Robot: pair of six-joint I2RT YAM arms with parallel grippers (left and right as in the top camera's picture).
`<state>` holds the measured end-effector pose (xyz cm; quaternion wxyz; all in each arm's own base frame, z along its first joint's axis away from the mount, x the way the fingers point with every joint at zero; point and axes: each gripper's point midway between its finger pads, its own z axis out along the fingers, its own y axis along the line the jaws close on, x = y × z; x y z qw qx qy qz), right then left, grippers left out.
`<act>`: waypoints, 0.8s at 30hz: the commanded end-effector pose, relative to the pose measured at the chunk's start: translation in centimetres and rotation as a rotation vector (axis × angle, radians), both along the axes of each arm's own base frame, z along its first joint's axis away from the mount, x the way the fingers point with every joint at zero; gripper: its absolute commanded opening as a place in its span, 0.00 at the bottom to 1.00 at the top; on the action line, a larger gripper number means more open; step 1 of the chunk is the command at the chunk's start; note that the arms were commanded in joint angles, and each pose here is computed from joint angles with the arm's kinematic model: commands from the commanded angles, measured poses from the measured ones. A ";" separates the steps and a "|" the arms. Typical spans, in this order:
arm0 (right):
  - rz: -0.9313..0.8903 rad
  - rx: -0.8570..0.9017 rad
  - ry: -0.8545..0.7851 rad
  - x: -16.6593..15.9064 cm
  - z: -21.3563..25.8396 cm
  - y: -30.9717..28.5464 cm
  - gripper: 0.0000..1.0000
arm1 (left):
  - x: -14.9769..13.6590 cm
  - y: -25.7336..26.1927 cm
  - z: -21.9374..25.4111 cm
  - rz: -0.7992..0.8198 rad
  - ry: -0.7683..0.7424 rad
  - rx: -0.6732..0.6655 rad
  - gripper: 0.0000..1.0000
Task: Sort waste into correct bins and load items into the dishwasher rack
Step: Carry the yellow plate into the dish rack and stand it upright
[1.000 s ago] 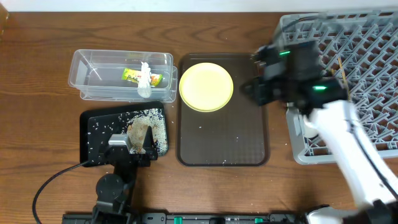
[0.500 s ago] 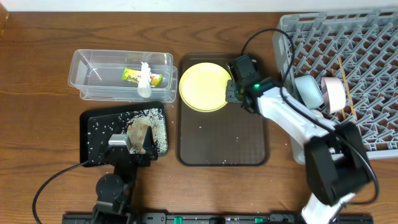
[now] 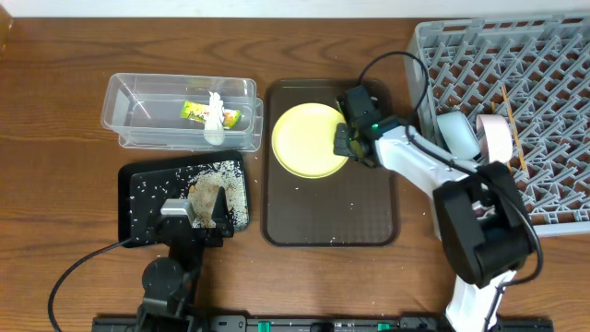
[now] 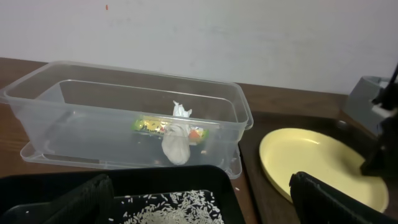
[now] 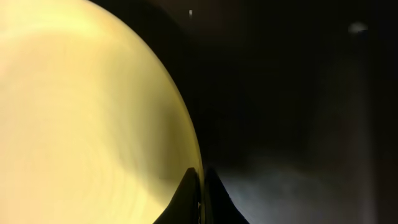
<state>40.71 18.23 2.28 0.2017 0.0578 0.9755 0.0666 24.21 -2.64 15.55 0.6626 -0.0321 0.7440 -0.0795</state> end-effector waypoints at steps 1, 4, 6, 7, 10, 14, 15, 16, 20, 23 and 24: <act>0.116 -0.050 -0.159 1.2 6.7 -1.6 0.01 | 0.1 0.3 -1.8 0.015 0.040 0.007 0.93; 0.105 -0.199 -0.315 1.4 13.4 -5.7 0.01 | 0.1 0.3 -1.8 0.015 0.040 0.007 0.93; 0.033 -0.310 -0.406 1.1 17.5 -9.0 0.01 | 0.1 0.3 -1.8 0.015 0.040 0.007 0.93; -0.007 -0.384 -0.455 0.6 19.9 -11.0 0.01 | 0.1 0.3 -1.8 0.015 0.040 0.007 0.93; -0.150 -0.611 -0.560 -1.6 26.2 -16.8 0.01 | 0.1 0.3 -1.8 0.015 0.040 0.007 0.93; -0.353 -0.880 -0.577 -5.8 31.7 -23.6 0.01 | 0.1 0.3 -1.8 0.015 0.040 0.007 0.93; -0.401 -0.930 -0.566 -6.7 32.6 -25.1 0.01 | 0.1 0.3 -1.8 0.015 0.040 0.007 0.93; -0.434 -0.964 -0.554 -7.4 33.1 -26.2 0.01 | 0.1 0.3 -1.8 0.015 0.040 0.007 0.93; -0.565 -1.059 -0.475 -8.6 33.6 -31.3 0.01 | 0.1 0.3 -1.8 0.015 0.040 0.007 0.93; -0.615 -1.095 -0.416 -8.4 32.9 -34.1 0.01 | 0.1 0.3 -1.8 0.015 0.040 0.007 0.93; -0.615 -1.108 -0.392 -8.2 32.5 -34.9 0.01 | 0.1 0.3 -1.8 0.015 0.040 0.007 0.93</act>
